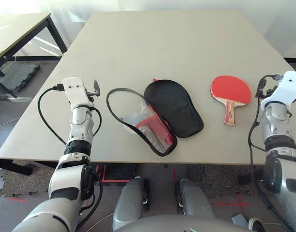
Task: Store the ping-pong paddle in its case and zip it.
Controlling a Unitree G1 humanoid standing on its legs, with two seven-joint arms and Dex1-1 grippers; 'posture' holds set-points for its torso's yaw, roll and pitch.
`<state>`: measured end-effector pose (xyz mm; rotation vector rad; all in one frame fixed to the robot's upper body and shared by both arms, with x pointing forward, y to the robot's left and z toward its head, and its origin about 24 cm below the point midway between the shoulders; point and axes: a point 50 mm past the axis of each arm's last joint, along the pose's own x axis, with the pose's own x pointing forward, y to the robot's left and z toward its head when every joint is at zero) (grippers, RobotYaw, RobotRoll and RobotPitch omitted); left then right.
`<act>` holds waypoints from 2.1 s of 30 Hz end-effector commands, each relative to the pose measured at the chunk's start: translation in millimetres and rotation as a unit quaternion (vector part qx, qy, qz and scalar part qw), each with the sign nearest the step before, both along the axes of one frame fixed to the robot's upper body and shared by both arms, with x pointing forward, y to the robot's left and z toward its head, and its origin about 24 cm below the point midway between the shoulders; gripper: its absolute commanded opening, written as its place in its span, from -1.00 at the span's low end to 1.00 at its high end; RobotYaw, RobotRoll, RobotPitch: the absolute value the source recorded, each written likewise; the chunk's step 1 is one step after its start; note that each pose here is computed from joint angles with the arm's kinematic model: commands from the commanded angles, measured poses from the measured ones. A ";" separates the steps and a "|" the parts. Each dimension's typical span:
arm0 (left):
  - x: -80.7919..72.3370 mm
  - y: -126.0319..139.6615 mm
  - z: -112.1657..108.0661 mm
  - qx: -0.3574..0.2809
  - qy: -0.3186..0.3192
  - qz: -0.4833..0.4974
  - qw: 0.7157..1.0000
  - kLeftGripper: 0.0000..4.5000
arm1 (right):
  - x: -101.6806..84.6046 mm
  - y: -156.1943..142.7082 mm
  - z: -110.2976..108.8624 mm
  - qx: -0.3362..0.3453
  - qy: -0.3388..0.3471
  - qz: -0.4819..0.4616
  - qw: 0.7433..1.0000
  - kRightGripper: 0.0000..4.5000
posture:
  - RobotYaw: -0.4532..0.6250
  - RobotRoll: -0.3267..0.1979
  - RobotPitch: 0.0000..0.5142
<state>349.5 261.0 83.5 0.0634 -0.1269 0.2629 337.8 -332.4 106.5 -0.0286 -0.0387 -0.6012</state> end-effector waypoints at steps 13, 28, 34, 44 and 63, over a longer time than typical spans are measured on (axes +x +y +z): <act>8.3 15.6 43.5 0.044 -0.028 -0.096 0.994 1.00 | -23.3 64.6 42.5 0.146 0.169 0.094 0.970 0.98 | -0.18 0.25 -0.57; 4.8 1.1 89.3 0.053 -0.037 -0.335 0.940 1.00 | -50.3 100.1 24.6 0.209 0.288 0.134 0.925 0.98 | -0.14 0.25 -0.50; -5.9 -13.4 93.6 0.043 -0.027 -0.410 0.911 1.00 | -53.0 103.4 4.3 0.224 0.315 0.131 0.913 0.98 | -0.10 0.25 -0.52; -9.0 -13.5 92.8 0.037 -0.016 -0.416 0.909 1.00 | -49.5 105.4 5.4 0.201 0.306 0.154 0.918 -0.44 | -0.09 0.25 -0.54; -11.1 -10.1 91.3 0.041 -0.016 -0.400 0.915 1.00 | -55.4 166.2 51.9 0.094 0.267 0.419 0.863 -0.49 | -0.05 0.25 -0.52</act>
